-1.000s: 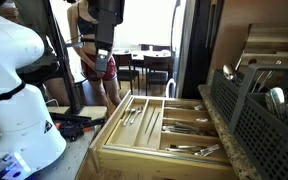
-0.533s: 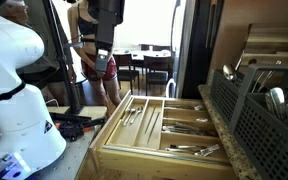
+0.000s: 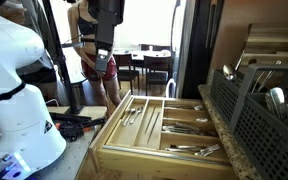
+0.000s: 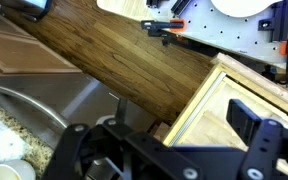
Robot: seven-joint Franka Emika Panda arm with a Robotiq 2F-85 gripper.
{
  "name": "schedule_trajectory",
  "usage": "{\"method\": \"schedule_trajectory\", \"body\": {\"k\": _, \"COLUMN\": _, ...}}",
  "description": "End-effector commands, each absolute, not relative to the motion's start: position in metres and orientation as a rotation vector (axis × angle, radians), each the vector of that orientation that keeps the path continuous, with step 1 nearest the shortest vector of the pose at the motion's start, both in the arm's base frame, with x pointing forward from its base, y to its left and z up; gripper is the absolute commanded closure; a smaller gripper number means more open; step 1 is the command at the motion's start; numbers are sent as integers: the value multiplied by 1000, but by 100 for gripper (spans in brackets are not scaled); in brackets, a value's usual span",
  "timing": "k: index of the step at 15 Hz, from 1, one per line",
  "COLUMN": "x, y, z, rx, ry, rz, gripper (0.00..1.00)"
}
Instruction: Remove a spoon from the rack and put it in the second compartment from the left in the drawer
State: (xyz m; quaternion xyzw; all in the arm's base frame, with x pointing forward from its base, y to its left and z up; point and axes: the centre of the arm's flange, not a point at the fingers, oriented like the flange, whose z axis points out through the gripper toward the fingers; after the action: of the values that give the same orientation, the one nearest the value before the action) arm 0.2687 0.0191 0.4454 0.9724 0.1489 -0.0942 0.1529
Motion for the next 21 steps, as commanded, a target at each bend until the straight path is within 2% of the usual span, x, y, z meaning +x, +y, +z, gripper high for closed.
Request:
{"method": "schedule_trajectory", "body": {"k": 1, "x": 269, "y": 19, "z": 445, "rx": 2789, "ry": 427, "rz": -270, "gripper": 0}}
{"method": "schedule_trajectory", "body": {"k": 21, "x": 291, "y": 28, "z": 450, "rx": 2722, "ry": 484, "rz": -254, "gripper": 0}}
